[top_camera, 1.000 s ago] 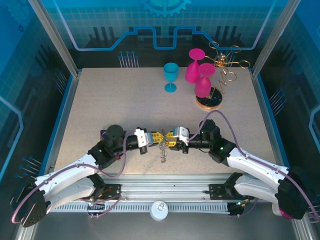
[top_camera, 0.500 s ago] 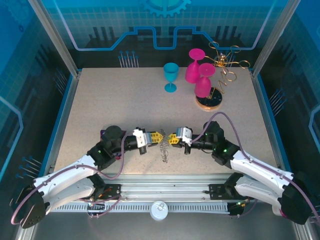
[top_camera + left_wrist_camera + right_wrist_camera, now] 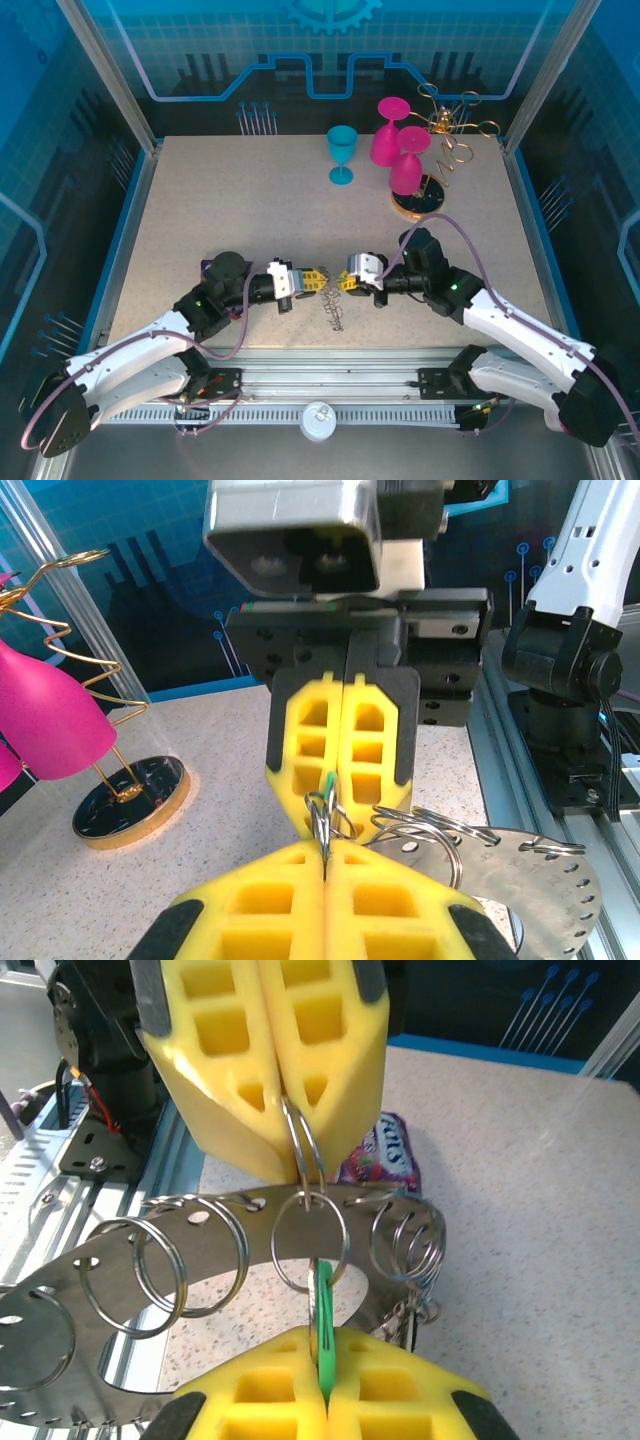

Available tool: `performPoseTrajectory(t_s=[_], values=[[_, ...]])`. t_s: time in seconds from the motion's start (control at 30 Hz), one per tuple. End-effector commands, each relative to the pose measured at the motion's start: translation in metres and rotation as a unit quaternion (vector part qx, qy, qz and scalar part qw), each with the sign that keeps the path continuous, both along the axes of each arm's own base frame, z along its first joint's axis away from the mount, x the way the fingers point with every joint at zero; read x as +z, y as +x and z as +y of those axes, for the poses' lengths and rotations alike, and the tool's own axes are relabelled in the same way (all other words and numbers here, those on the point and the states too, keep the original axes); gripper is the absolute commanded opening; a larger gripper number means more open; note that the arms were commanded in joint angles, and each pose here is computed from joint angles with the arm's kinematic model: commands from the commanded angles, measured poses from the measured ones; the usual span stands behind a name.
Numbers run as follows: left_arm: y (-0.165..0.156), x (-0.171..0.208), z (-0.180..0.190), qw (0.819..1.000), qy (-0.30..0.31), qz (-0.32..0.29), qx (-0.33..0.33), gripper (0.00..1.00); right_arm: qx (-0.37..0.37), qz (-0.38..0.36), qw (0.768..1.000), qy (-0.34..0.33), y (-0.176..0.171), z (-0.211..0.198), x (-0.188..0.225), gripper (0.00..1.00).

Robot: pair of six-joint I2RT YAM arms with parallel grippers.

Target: Put the keys on the keyring

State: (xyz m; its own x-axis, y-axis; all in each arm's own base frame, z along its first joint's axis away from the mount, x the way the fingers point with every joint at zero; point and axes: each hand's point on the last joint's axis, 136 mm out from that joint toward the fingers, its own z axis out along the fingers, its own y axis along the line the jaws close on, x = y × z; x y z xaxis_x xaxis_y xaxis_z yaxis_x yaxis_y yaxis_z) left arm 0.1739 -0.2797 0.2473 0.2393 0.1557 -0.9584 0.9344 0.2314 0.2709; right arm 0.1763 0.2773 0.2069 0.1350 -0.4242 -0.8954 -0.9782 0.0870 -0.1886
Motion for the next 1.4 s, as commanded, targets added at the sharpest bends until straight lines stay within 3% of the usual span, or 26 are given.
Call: performPoseTrajectory(t_s=[0.0,0.2,0.33,0.5,0.63,0.83,1.37], values=[[-0.006,0.029,-0.001,0.999,-0.035,-0.034,-0.020,0.00,0.018,0.031,0.999,-0.022,-0.005,0.002,-0.011,0.00],[0.001,0.026,-0.002,0.999,-0.034,-0.038,-0.006,0.00,0.039,0.037,0.998,-0.017,-0.013,0.010,-0.009,0.02],[0.002,0.022,-0.002,0.999,-0.031,-0.035,-0.003,0.00,-0.001,0.014,1.000,-0.005,-0.004,0.000,-0.001,0.30],[0.001,0.015,-0.002,0.999,-0.022,-0.029,-0.005,0.00,-0.070,-0.023,0.997,0.027,0.015,-0.025,0.015,0.39],[0.001,0.012,-0.004,0.999,-0.018,-0.025,-0.011,0.00,-0.067,-0.062,0.995,0.038,0.012,-0.031,0.027,0.40],[0.000,0.011,-0.006,0.999,-0.015,-0.020,-0.020,0.00,0.010,-0.057,0.996,0.070,-0.009,-0.009,0.048,0.35],[-0.003,0.012,-0.007,0.999,-0.018,-0.017,-0.028,0.00,0.050,-0.035,0.993,0.096,-0.008,0.019,0.045,0.23]])
